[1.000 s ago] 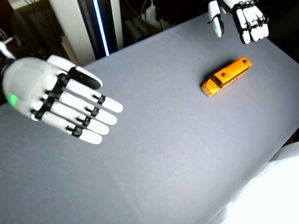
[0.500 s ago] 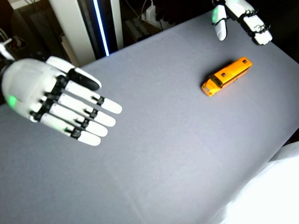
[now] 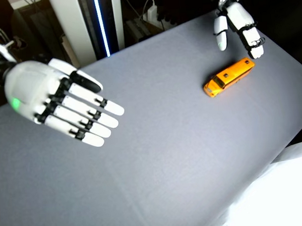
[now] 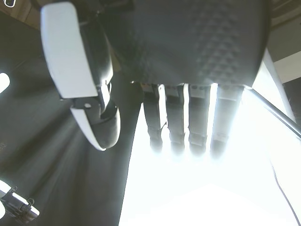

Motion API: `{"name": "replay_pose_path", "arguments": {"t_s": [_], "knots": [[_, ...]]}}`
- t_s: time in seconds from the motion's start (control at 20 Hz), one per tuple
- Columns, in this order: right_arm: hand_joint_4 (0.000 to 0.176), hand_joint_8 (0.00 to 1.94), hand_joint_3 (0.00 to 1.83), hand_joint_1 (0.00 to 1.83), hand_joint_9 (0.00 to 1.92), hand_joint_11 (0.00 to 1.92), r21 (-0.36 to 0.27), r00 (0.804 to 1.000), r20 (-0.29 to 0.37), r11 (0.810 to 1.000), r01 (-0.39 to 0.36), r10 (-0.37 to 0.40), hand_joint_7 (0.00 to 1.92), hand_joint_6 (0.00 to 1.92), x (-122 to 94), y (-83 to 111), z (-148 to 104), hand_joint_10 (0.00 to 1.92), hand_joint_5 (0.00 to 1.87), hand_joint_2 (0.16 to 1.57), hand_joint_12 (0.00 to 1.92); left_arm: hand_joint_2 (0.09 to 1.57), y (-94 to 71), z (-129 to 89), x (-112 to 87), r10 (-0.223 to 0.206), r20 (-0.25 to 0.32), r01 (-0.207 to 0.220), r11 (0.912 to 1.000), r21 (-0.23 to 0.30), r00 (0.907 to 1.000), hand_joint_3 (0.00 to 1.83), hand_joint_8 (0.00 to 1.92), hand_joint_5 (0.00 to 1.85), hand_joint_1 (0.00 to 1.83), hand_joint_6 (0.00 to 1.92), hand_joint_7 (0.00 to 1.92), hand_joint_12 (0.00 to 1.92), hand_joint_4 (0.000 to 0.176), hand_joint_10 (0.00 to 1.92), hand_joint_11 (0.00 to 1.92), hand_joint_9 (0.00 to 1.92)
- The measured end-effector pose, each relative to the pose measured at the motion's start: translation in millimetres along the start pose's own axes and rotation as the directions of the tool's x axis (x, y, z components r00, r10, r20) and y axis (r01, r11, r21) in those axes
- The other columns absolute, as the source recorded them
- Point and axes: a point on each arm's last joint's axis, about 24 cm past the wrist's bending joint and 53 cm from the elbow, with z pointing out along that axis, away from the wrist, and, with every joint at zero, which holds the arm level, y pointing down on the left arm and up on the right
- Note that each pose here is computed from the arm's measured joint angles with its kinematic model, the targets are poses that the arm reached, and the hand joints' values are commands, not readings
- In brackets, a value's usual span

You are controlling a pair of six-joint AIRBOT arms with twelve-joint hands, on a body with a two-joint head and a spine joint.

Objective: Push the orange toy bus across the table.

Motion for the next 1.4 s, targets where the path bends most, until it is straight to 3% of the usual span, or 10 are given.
{"name": "replay_pose_path", "arguments": {"t_s": [0.1, 0.2, 0.4, 0.5, 0.8, 0.85, 1.05, 1.15, 1.25, 1.4], "knots": [[0.018, 0.0, 0.0, 0.47, 0.21, 0.07, 0.003, 1.0, -0.008, 1.0, 0.0, 0.0, 0.3, 0.0, 2, -0.8, 0, 0.0, 0.32, 1.38, 0.29, 1.34, 1.4, 1, 2.7, 0.005, -0.014, -0.005, 1.0, -0.003, 0.9999, 0.0, 0.0, 0.07, 0.19, 0.0, 0.11, 0.35, 0.039, 0.0, 0.0, 0.11], [0.011, 0.0, 0.0, 0.48, 0.24, 0.11, 0.004, 1.0, -0.008, 1.0, 0.0, 0.0, 0.3, 0.0, 2, -1.0, 0, 0.01, 0.33, 1.38, 0.29, 1.34, 2.1, 2, 1.5, 0.008, -0.017, -0.009, 0.9999, -0.005, 0.9998, 0.0, 0.0, 0.07, 0.22, 0.0, 0.12, 0.33, 0.012, 0.0, 0.0, 0.11], [0.01, 0.0, 0.0, 0.47, 0.26, 0.16, 0.005, 1.0, -0.009, 1.0, -0.001, 0.001, 0.31, 0.0, 2, -1.1, 0, 0.0, 0.34, 1.37, 0.24, 1.36, 3.7, 3, 1.1, 0.015, -0.021, -0.015, 0.9999, -0.008, 0.9997, 0.0, 0.0, 0.11, 0.22, 0.0, 0.13, 0.47, 0.016, 0.01, 0.0, 0.14], [0.007, 0.0, 0.0, 0.48, 0.27, 0.18, 0.004, 1.0, -0.01, 1.0, -0.002, 0.002, 0.32, 0.0, 3, -1.1, 0, 0.0, 0.34, 1.37, 0.19, 1.37, 4.1, 3, 4.2, 0.016, -0.035, -0.017, 0.9998, -0.009, 0.9993, 0.0, 0.0, 0.13, 0.24, 0.0, 0.15, 0.51, 0.0, 0.01, 0.0, 0.16], [0.009, 0.01, 0.0, 0.44, 0.29, 0.19, 0.005, 1.0, -0.011, 1.0, -0.002, 0.002, 0.35, 0.0, 3, -1.4, 0, 0.0, 0.35, 1.37, 0.16, 1.34, 1.8, 4, 5.1, 0.015, -0.037, -0.015, 0.9999, -0.003, 0.9992, 0.0, 0.0, 0.15, 0.2, 0.0, 0.17, 0.71, 0.014, 0.0, 0.0, 0.22], [0.0, 0.0, 0.0, 0.42, 0.28, 0.18, 0.004, 1.0, -0.012, 1.0, -0.002, 0.002, 0.35, 0.0, 3, -1.3, 0, 0.0, 0.35, 1.37, 0.15, 1.34, 1.8, 4, 5.4, 0.014, -0.037, -0.014, 0.9999, -0.003, 0.9992, 0.0, 0.0, 0.15, 0.21, 0.0, 0.17, 0.74, 0.01, 0.0, 0.0, 0.23], [0.004, 0.0, 0.0, 0.46, 0.29, 0.19, 0.005, 1.0, -0.012, 1.0, -0.003, 0.003, 0.36, 0.0, 3, -1.4, 0, 0.0, 0.35, 1.38, 0.15, 1.33, 0.3, 4, 7.9, 0.008, -0.037, -0.008, 1.0, 0.002, 0.9993, 0.0, 0.0, 0.16, 0.2, 0.0, 0.17, 0.97, 0.0, 0.01, 0.0, 0.28], [0.021, 0.0, 0.0, 0.44, 0.29, 0.2, 0.005, 1.0, -0.013, 1.0, -0.003, 0.003, 0.36, 0.0, 3, -1.4, 0, 0.0, 0.36, 1.38, 0.15, 1.34, -3.1, 5, 7.4, 0.002, -0.034, -0.002, 0.9999, 0.011, 0.9994, 0.0, 0.0, 0.16, 0.22, 0.0, 0.16, 1.07, 0.003, 0.01, 0.0, 0.33], [0.015, 0.0, 0.0, 0.44, 0.3, 0.2, 0.005, 1.0, -0.013, 1.0, -0.004, 0.004, 0.37, 0.0, 3, -1.5, 0, 0.0, 0.36, 1.38, 0.15, 1.35, -5.2, 5, 9.6, 0.0, -0.035, 0.001, 0.9998, 0.019, 0.9994, 0.0, 0.0, 0.16, 0.24, 0.0, 0.13, 1.15, 0.0, 0.02, 0.03, 0.39], [0.0, 0.0, 0.0, 0.46, 0.3, 0.2, 0.006, 1.0, -0.014, 1.0, -0.005, 0.005, 0.37, 0.0, 3, -1.7, 0, 0.0, 0.36, 1.38, 0.15, 1.4, -6.4, 5, 13.0, -0.011, -0.038, 0.012, 0.9997, 0.019, 0.9992, 0.0, 0.0, 0.16, 0.22, 0.0, 0.12, 0.87, 0.0, 0.01, 0.3, 0.49]]}}
